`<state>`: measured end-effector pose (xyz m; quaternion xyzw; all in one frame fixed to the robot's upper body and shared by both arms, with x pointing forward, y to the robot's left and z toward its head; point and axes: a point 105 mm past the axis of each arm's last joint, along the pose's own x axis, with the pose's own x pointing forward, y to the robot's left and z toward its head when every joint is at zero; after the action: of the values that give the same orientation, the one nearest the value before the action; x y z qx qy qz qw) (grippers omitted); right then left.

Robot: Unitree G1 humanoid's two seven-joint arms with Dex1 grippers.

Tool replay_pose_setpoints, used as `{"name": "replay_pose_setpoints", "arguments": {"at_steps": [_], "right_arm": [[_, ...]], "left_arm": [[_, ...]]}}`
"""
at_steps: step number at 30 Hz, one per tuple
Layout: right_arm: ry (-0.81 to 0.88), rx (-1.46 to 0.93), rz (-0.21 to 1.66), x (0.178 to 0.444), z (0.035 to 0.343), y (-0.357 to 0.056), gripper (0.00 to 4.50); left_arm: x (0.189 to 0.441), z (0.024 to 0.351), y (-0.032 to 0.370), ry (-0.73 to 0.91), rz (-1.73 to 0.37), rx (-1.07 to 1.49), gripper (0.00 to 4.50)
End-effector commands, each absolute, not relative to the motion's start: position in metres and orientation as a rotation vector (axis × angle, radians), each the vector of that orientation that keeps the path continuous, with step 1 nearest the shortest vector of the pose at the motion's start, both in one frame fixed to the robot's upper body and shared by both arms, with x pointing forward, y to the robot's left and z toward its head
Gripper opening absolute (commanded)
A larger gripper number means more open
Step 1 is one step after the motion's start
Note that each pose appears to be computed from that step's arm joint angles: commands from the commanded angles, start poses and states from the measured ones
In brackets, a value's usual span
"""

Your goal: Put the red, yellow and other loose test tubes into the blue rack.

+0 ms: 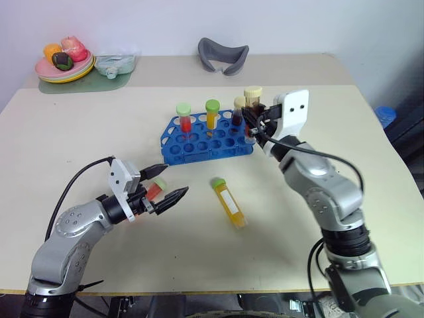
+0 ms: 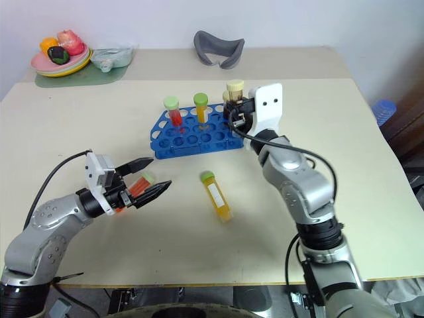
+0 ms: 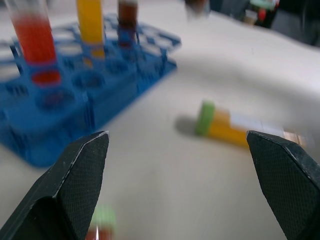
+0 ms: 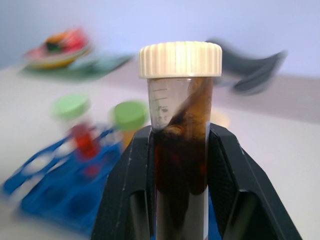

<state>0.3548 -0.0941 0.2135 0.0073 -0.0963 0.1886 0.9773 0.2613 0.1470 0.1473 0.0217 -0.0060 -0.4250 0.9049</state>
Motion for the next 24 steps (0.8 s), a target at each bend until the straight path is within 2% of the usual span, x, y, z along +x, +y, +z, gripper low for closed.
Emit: {"name": "replay_pose_setpoints", "arguments": {"at_steps": [1, 10, 24], "right_arm": [[-0.338, 0.015, 0.349, 0.352, 0.221, -0.093, 0.95], [-0.416, 0.032, 0.352, 0.356, 0.207, -0.081, 0.95], [-0.404, 0.037, 0.321, 0.378, 0.187, -0.082, 0.95]], "left_arm": [[0.264, 0.156, 0.147, -0.059, -0.87, 0.032, 4.5], [0.26, 0.154, 0.142, -0.05, -0.904, 0.016, 4.5], [0.252, 0.15, 0.14, -0.039, -0.928, 0.001, 4.5]]}}
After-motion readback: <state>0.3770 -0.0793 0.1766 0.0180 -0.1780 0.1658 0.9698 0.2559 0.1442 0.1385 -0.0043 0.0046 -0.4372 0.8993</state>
